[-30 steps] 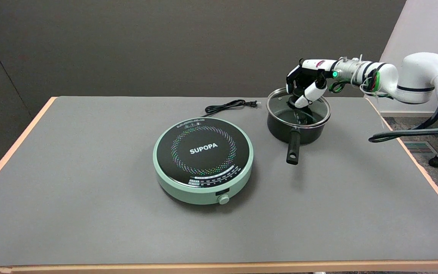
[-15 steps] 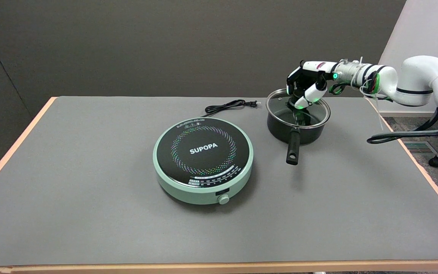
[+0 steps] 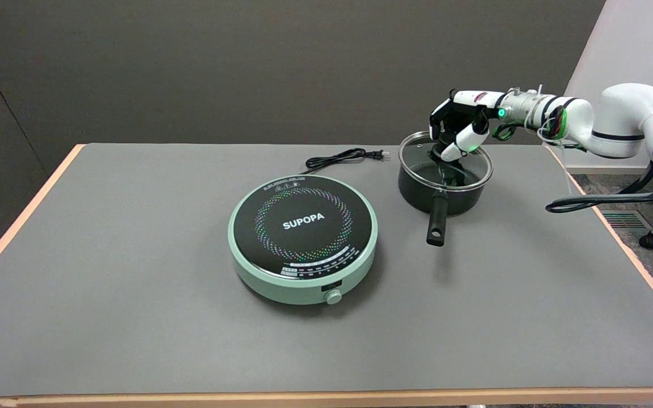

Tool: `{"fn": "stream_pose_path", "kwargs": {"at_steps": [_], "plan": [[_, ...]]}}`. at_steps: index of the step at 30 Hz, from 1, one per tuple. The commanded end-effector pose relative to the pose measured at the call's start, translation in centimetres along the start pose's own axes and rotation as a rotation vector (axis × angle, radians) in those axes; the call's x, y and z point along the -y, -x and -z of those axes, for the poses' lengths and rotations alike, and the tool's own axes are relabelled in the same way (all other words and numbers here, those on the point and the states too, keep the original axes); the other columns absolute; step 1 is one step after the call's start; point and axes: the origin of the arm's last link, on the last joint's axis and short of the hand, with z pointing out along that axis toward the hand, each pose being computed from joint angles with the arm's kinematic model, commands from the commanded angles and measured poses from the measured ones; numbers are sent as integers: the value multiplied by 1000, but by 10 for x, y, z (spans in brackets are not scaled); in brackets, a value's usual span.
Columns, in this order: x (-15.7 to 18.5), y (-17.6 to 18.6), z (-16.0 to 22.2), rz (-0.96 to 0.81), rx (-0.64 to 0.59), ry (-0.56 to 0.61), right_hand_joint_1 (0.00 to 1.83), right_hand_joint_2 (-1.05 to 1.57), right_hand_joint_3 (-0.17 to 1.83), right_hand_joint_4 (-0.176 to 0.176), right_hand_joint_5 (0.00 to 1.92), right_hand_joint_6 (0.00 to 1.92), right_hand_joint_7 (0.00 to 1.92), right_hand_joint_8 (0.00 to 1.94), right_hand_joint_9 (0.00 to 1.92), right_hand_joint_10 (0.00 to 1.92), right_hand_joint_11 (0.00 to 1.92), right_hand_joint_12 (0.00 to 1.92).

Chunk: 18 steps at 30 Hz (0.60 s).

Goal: Place the pot lid onto the pot.

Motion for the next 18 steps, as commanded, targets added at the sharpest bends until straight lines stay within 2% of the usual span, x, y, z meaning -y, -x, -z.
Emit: {"fn": "stream_pose_path", "kwargs": {"at_steps": [1, 18], "plan": [[1, 6, -7, 2, 11, -9, 1367, 903, 424, 176, 745, 1108, 968, 1120, 903, 1265, 736, 1665], [-5, 7, -7, 5, 9, 0, 1367, 903, 424, 176, 745, 1108, 968, 1120, 904, 1260, 737, 1663]]}}
